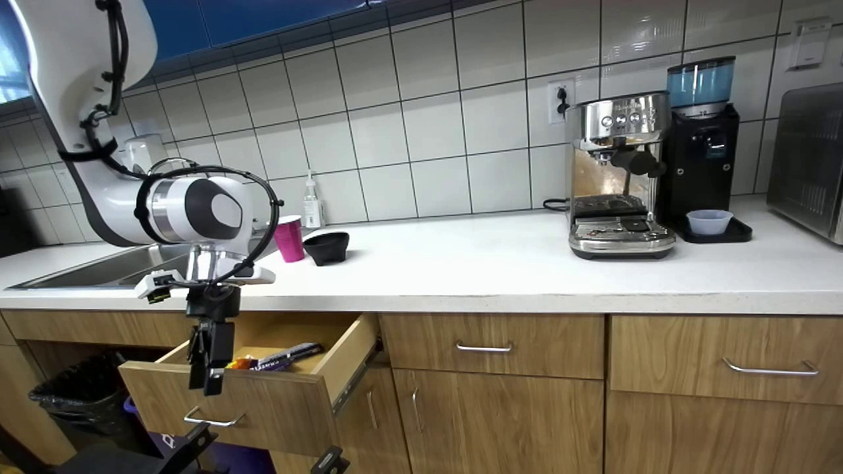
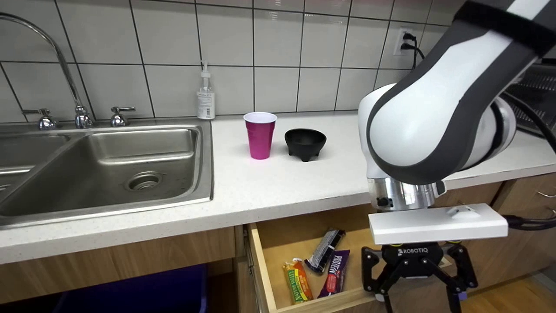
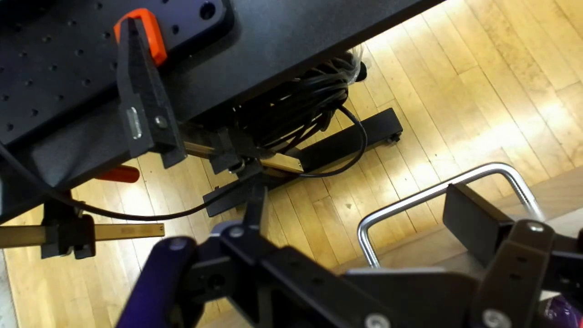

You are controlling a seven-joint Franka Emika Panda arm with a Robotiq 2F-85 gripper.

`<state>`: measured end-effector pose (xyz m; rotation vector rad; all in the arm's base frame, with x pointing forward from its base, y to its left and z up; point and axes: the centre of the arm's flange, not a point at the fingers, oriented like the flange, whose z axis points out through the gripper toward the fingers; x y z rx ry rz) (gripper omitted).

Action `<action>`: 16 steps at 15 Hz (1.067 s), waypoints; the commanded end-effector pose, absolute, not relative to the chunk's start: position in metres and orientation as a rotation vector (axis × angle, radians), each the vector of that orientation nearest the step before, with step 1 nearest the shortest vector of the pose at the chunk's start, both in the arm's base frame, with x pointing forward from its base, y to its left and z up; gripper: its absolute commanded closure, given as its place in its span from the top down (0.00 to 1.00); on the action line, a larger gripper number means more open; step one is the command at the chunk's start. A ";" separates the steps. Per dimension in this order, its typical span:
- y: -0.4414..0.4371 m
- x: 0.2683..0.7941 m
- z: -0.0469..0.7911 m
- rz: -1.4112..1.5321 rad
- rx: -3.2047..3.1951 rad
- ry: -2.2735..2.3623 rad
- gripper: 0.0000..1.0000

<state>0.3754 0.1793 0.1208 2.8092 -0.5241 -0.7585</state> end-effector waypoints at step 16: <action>0.175 0.445 0.120 -0.549 2.888 -0.615 1.00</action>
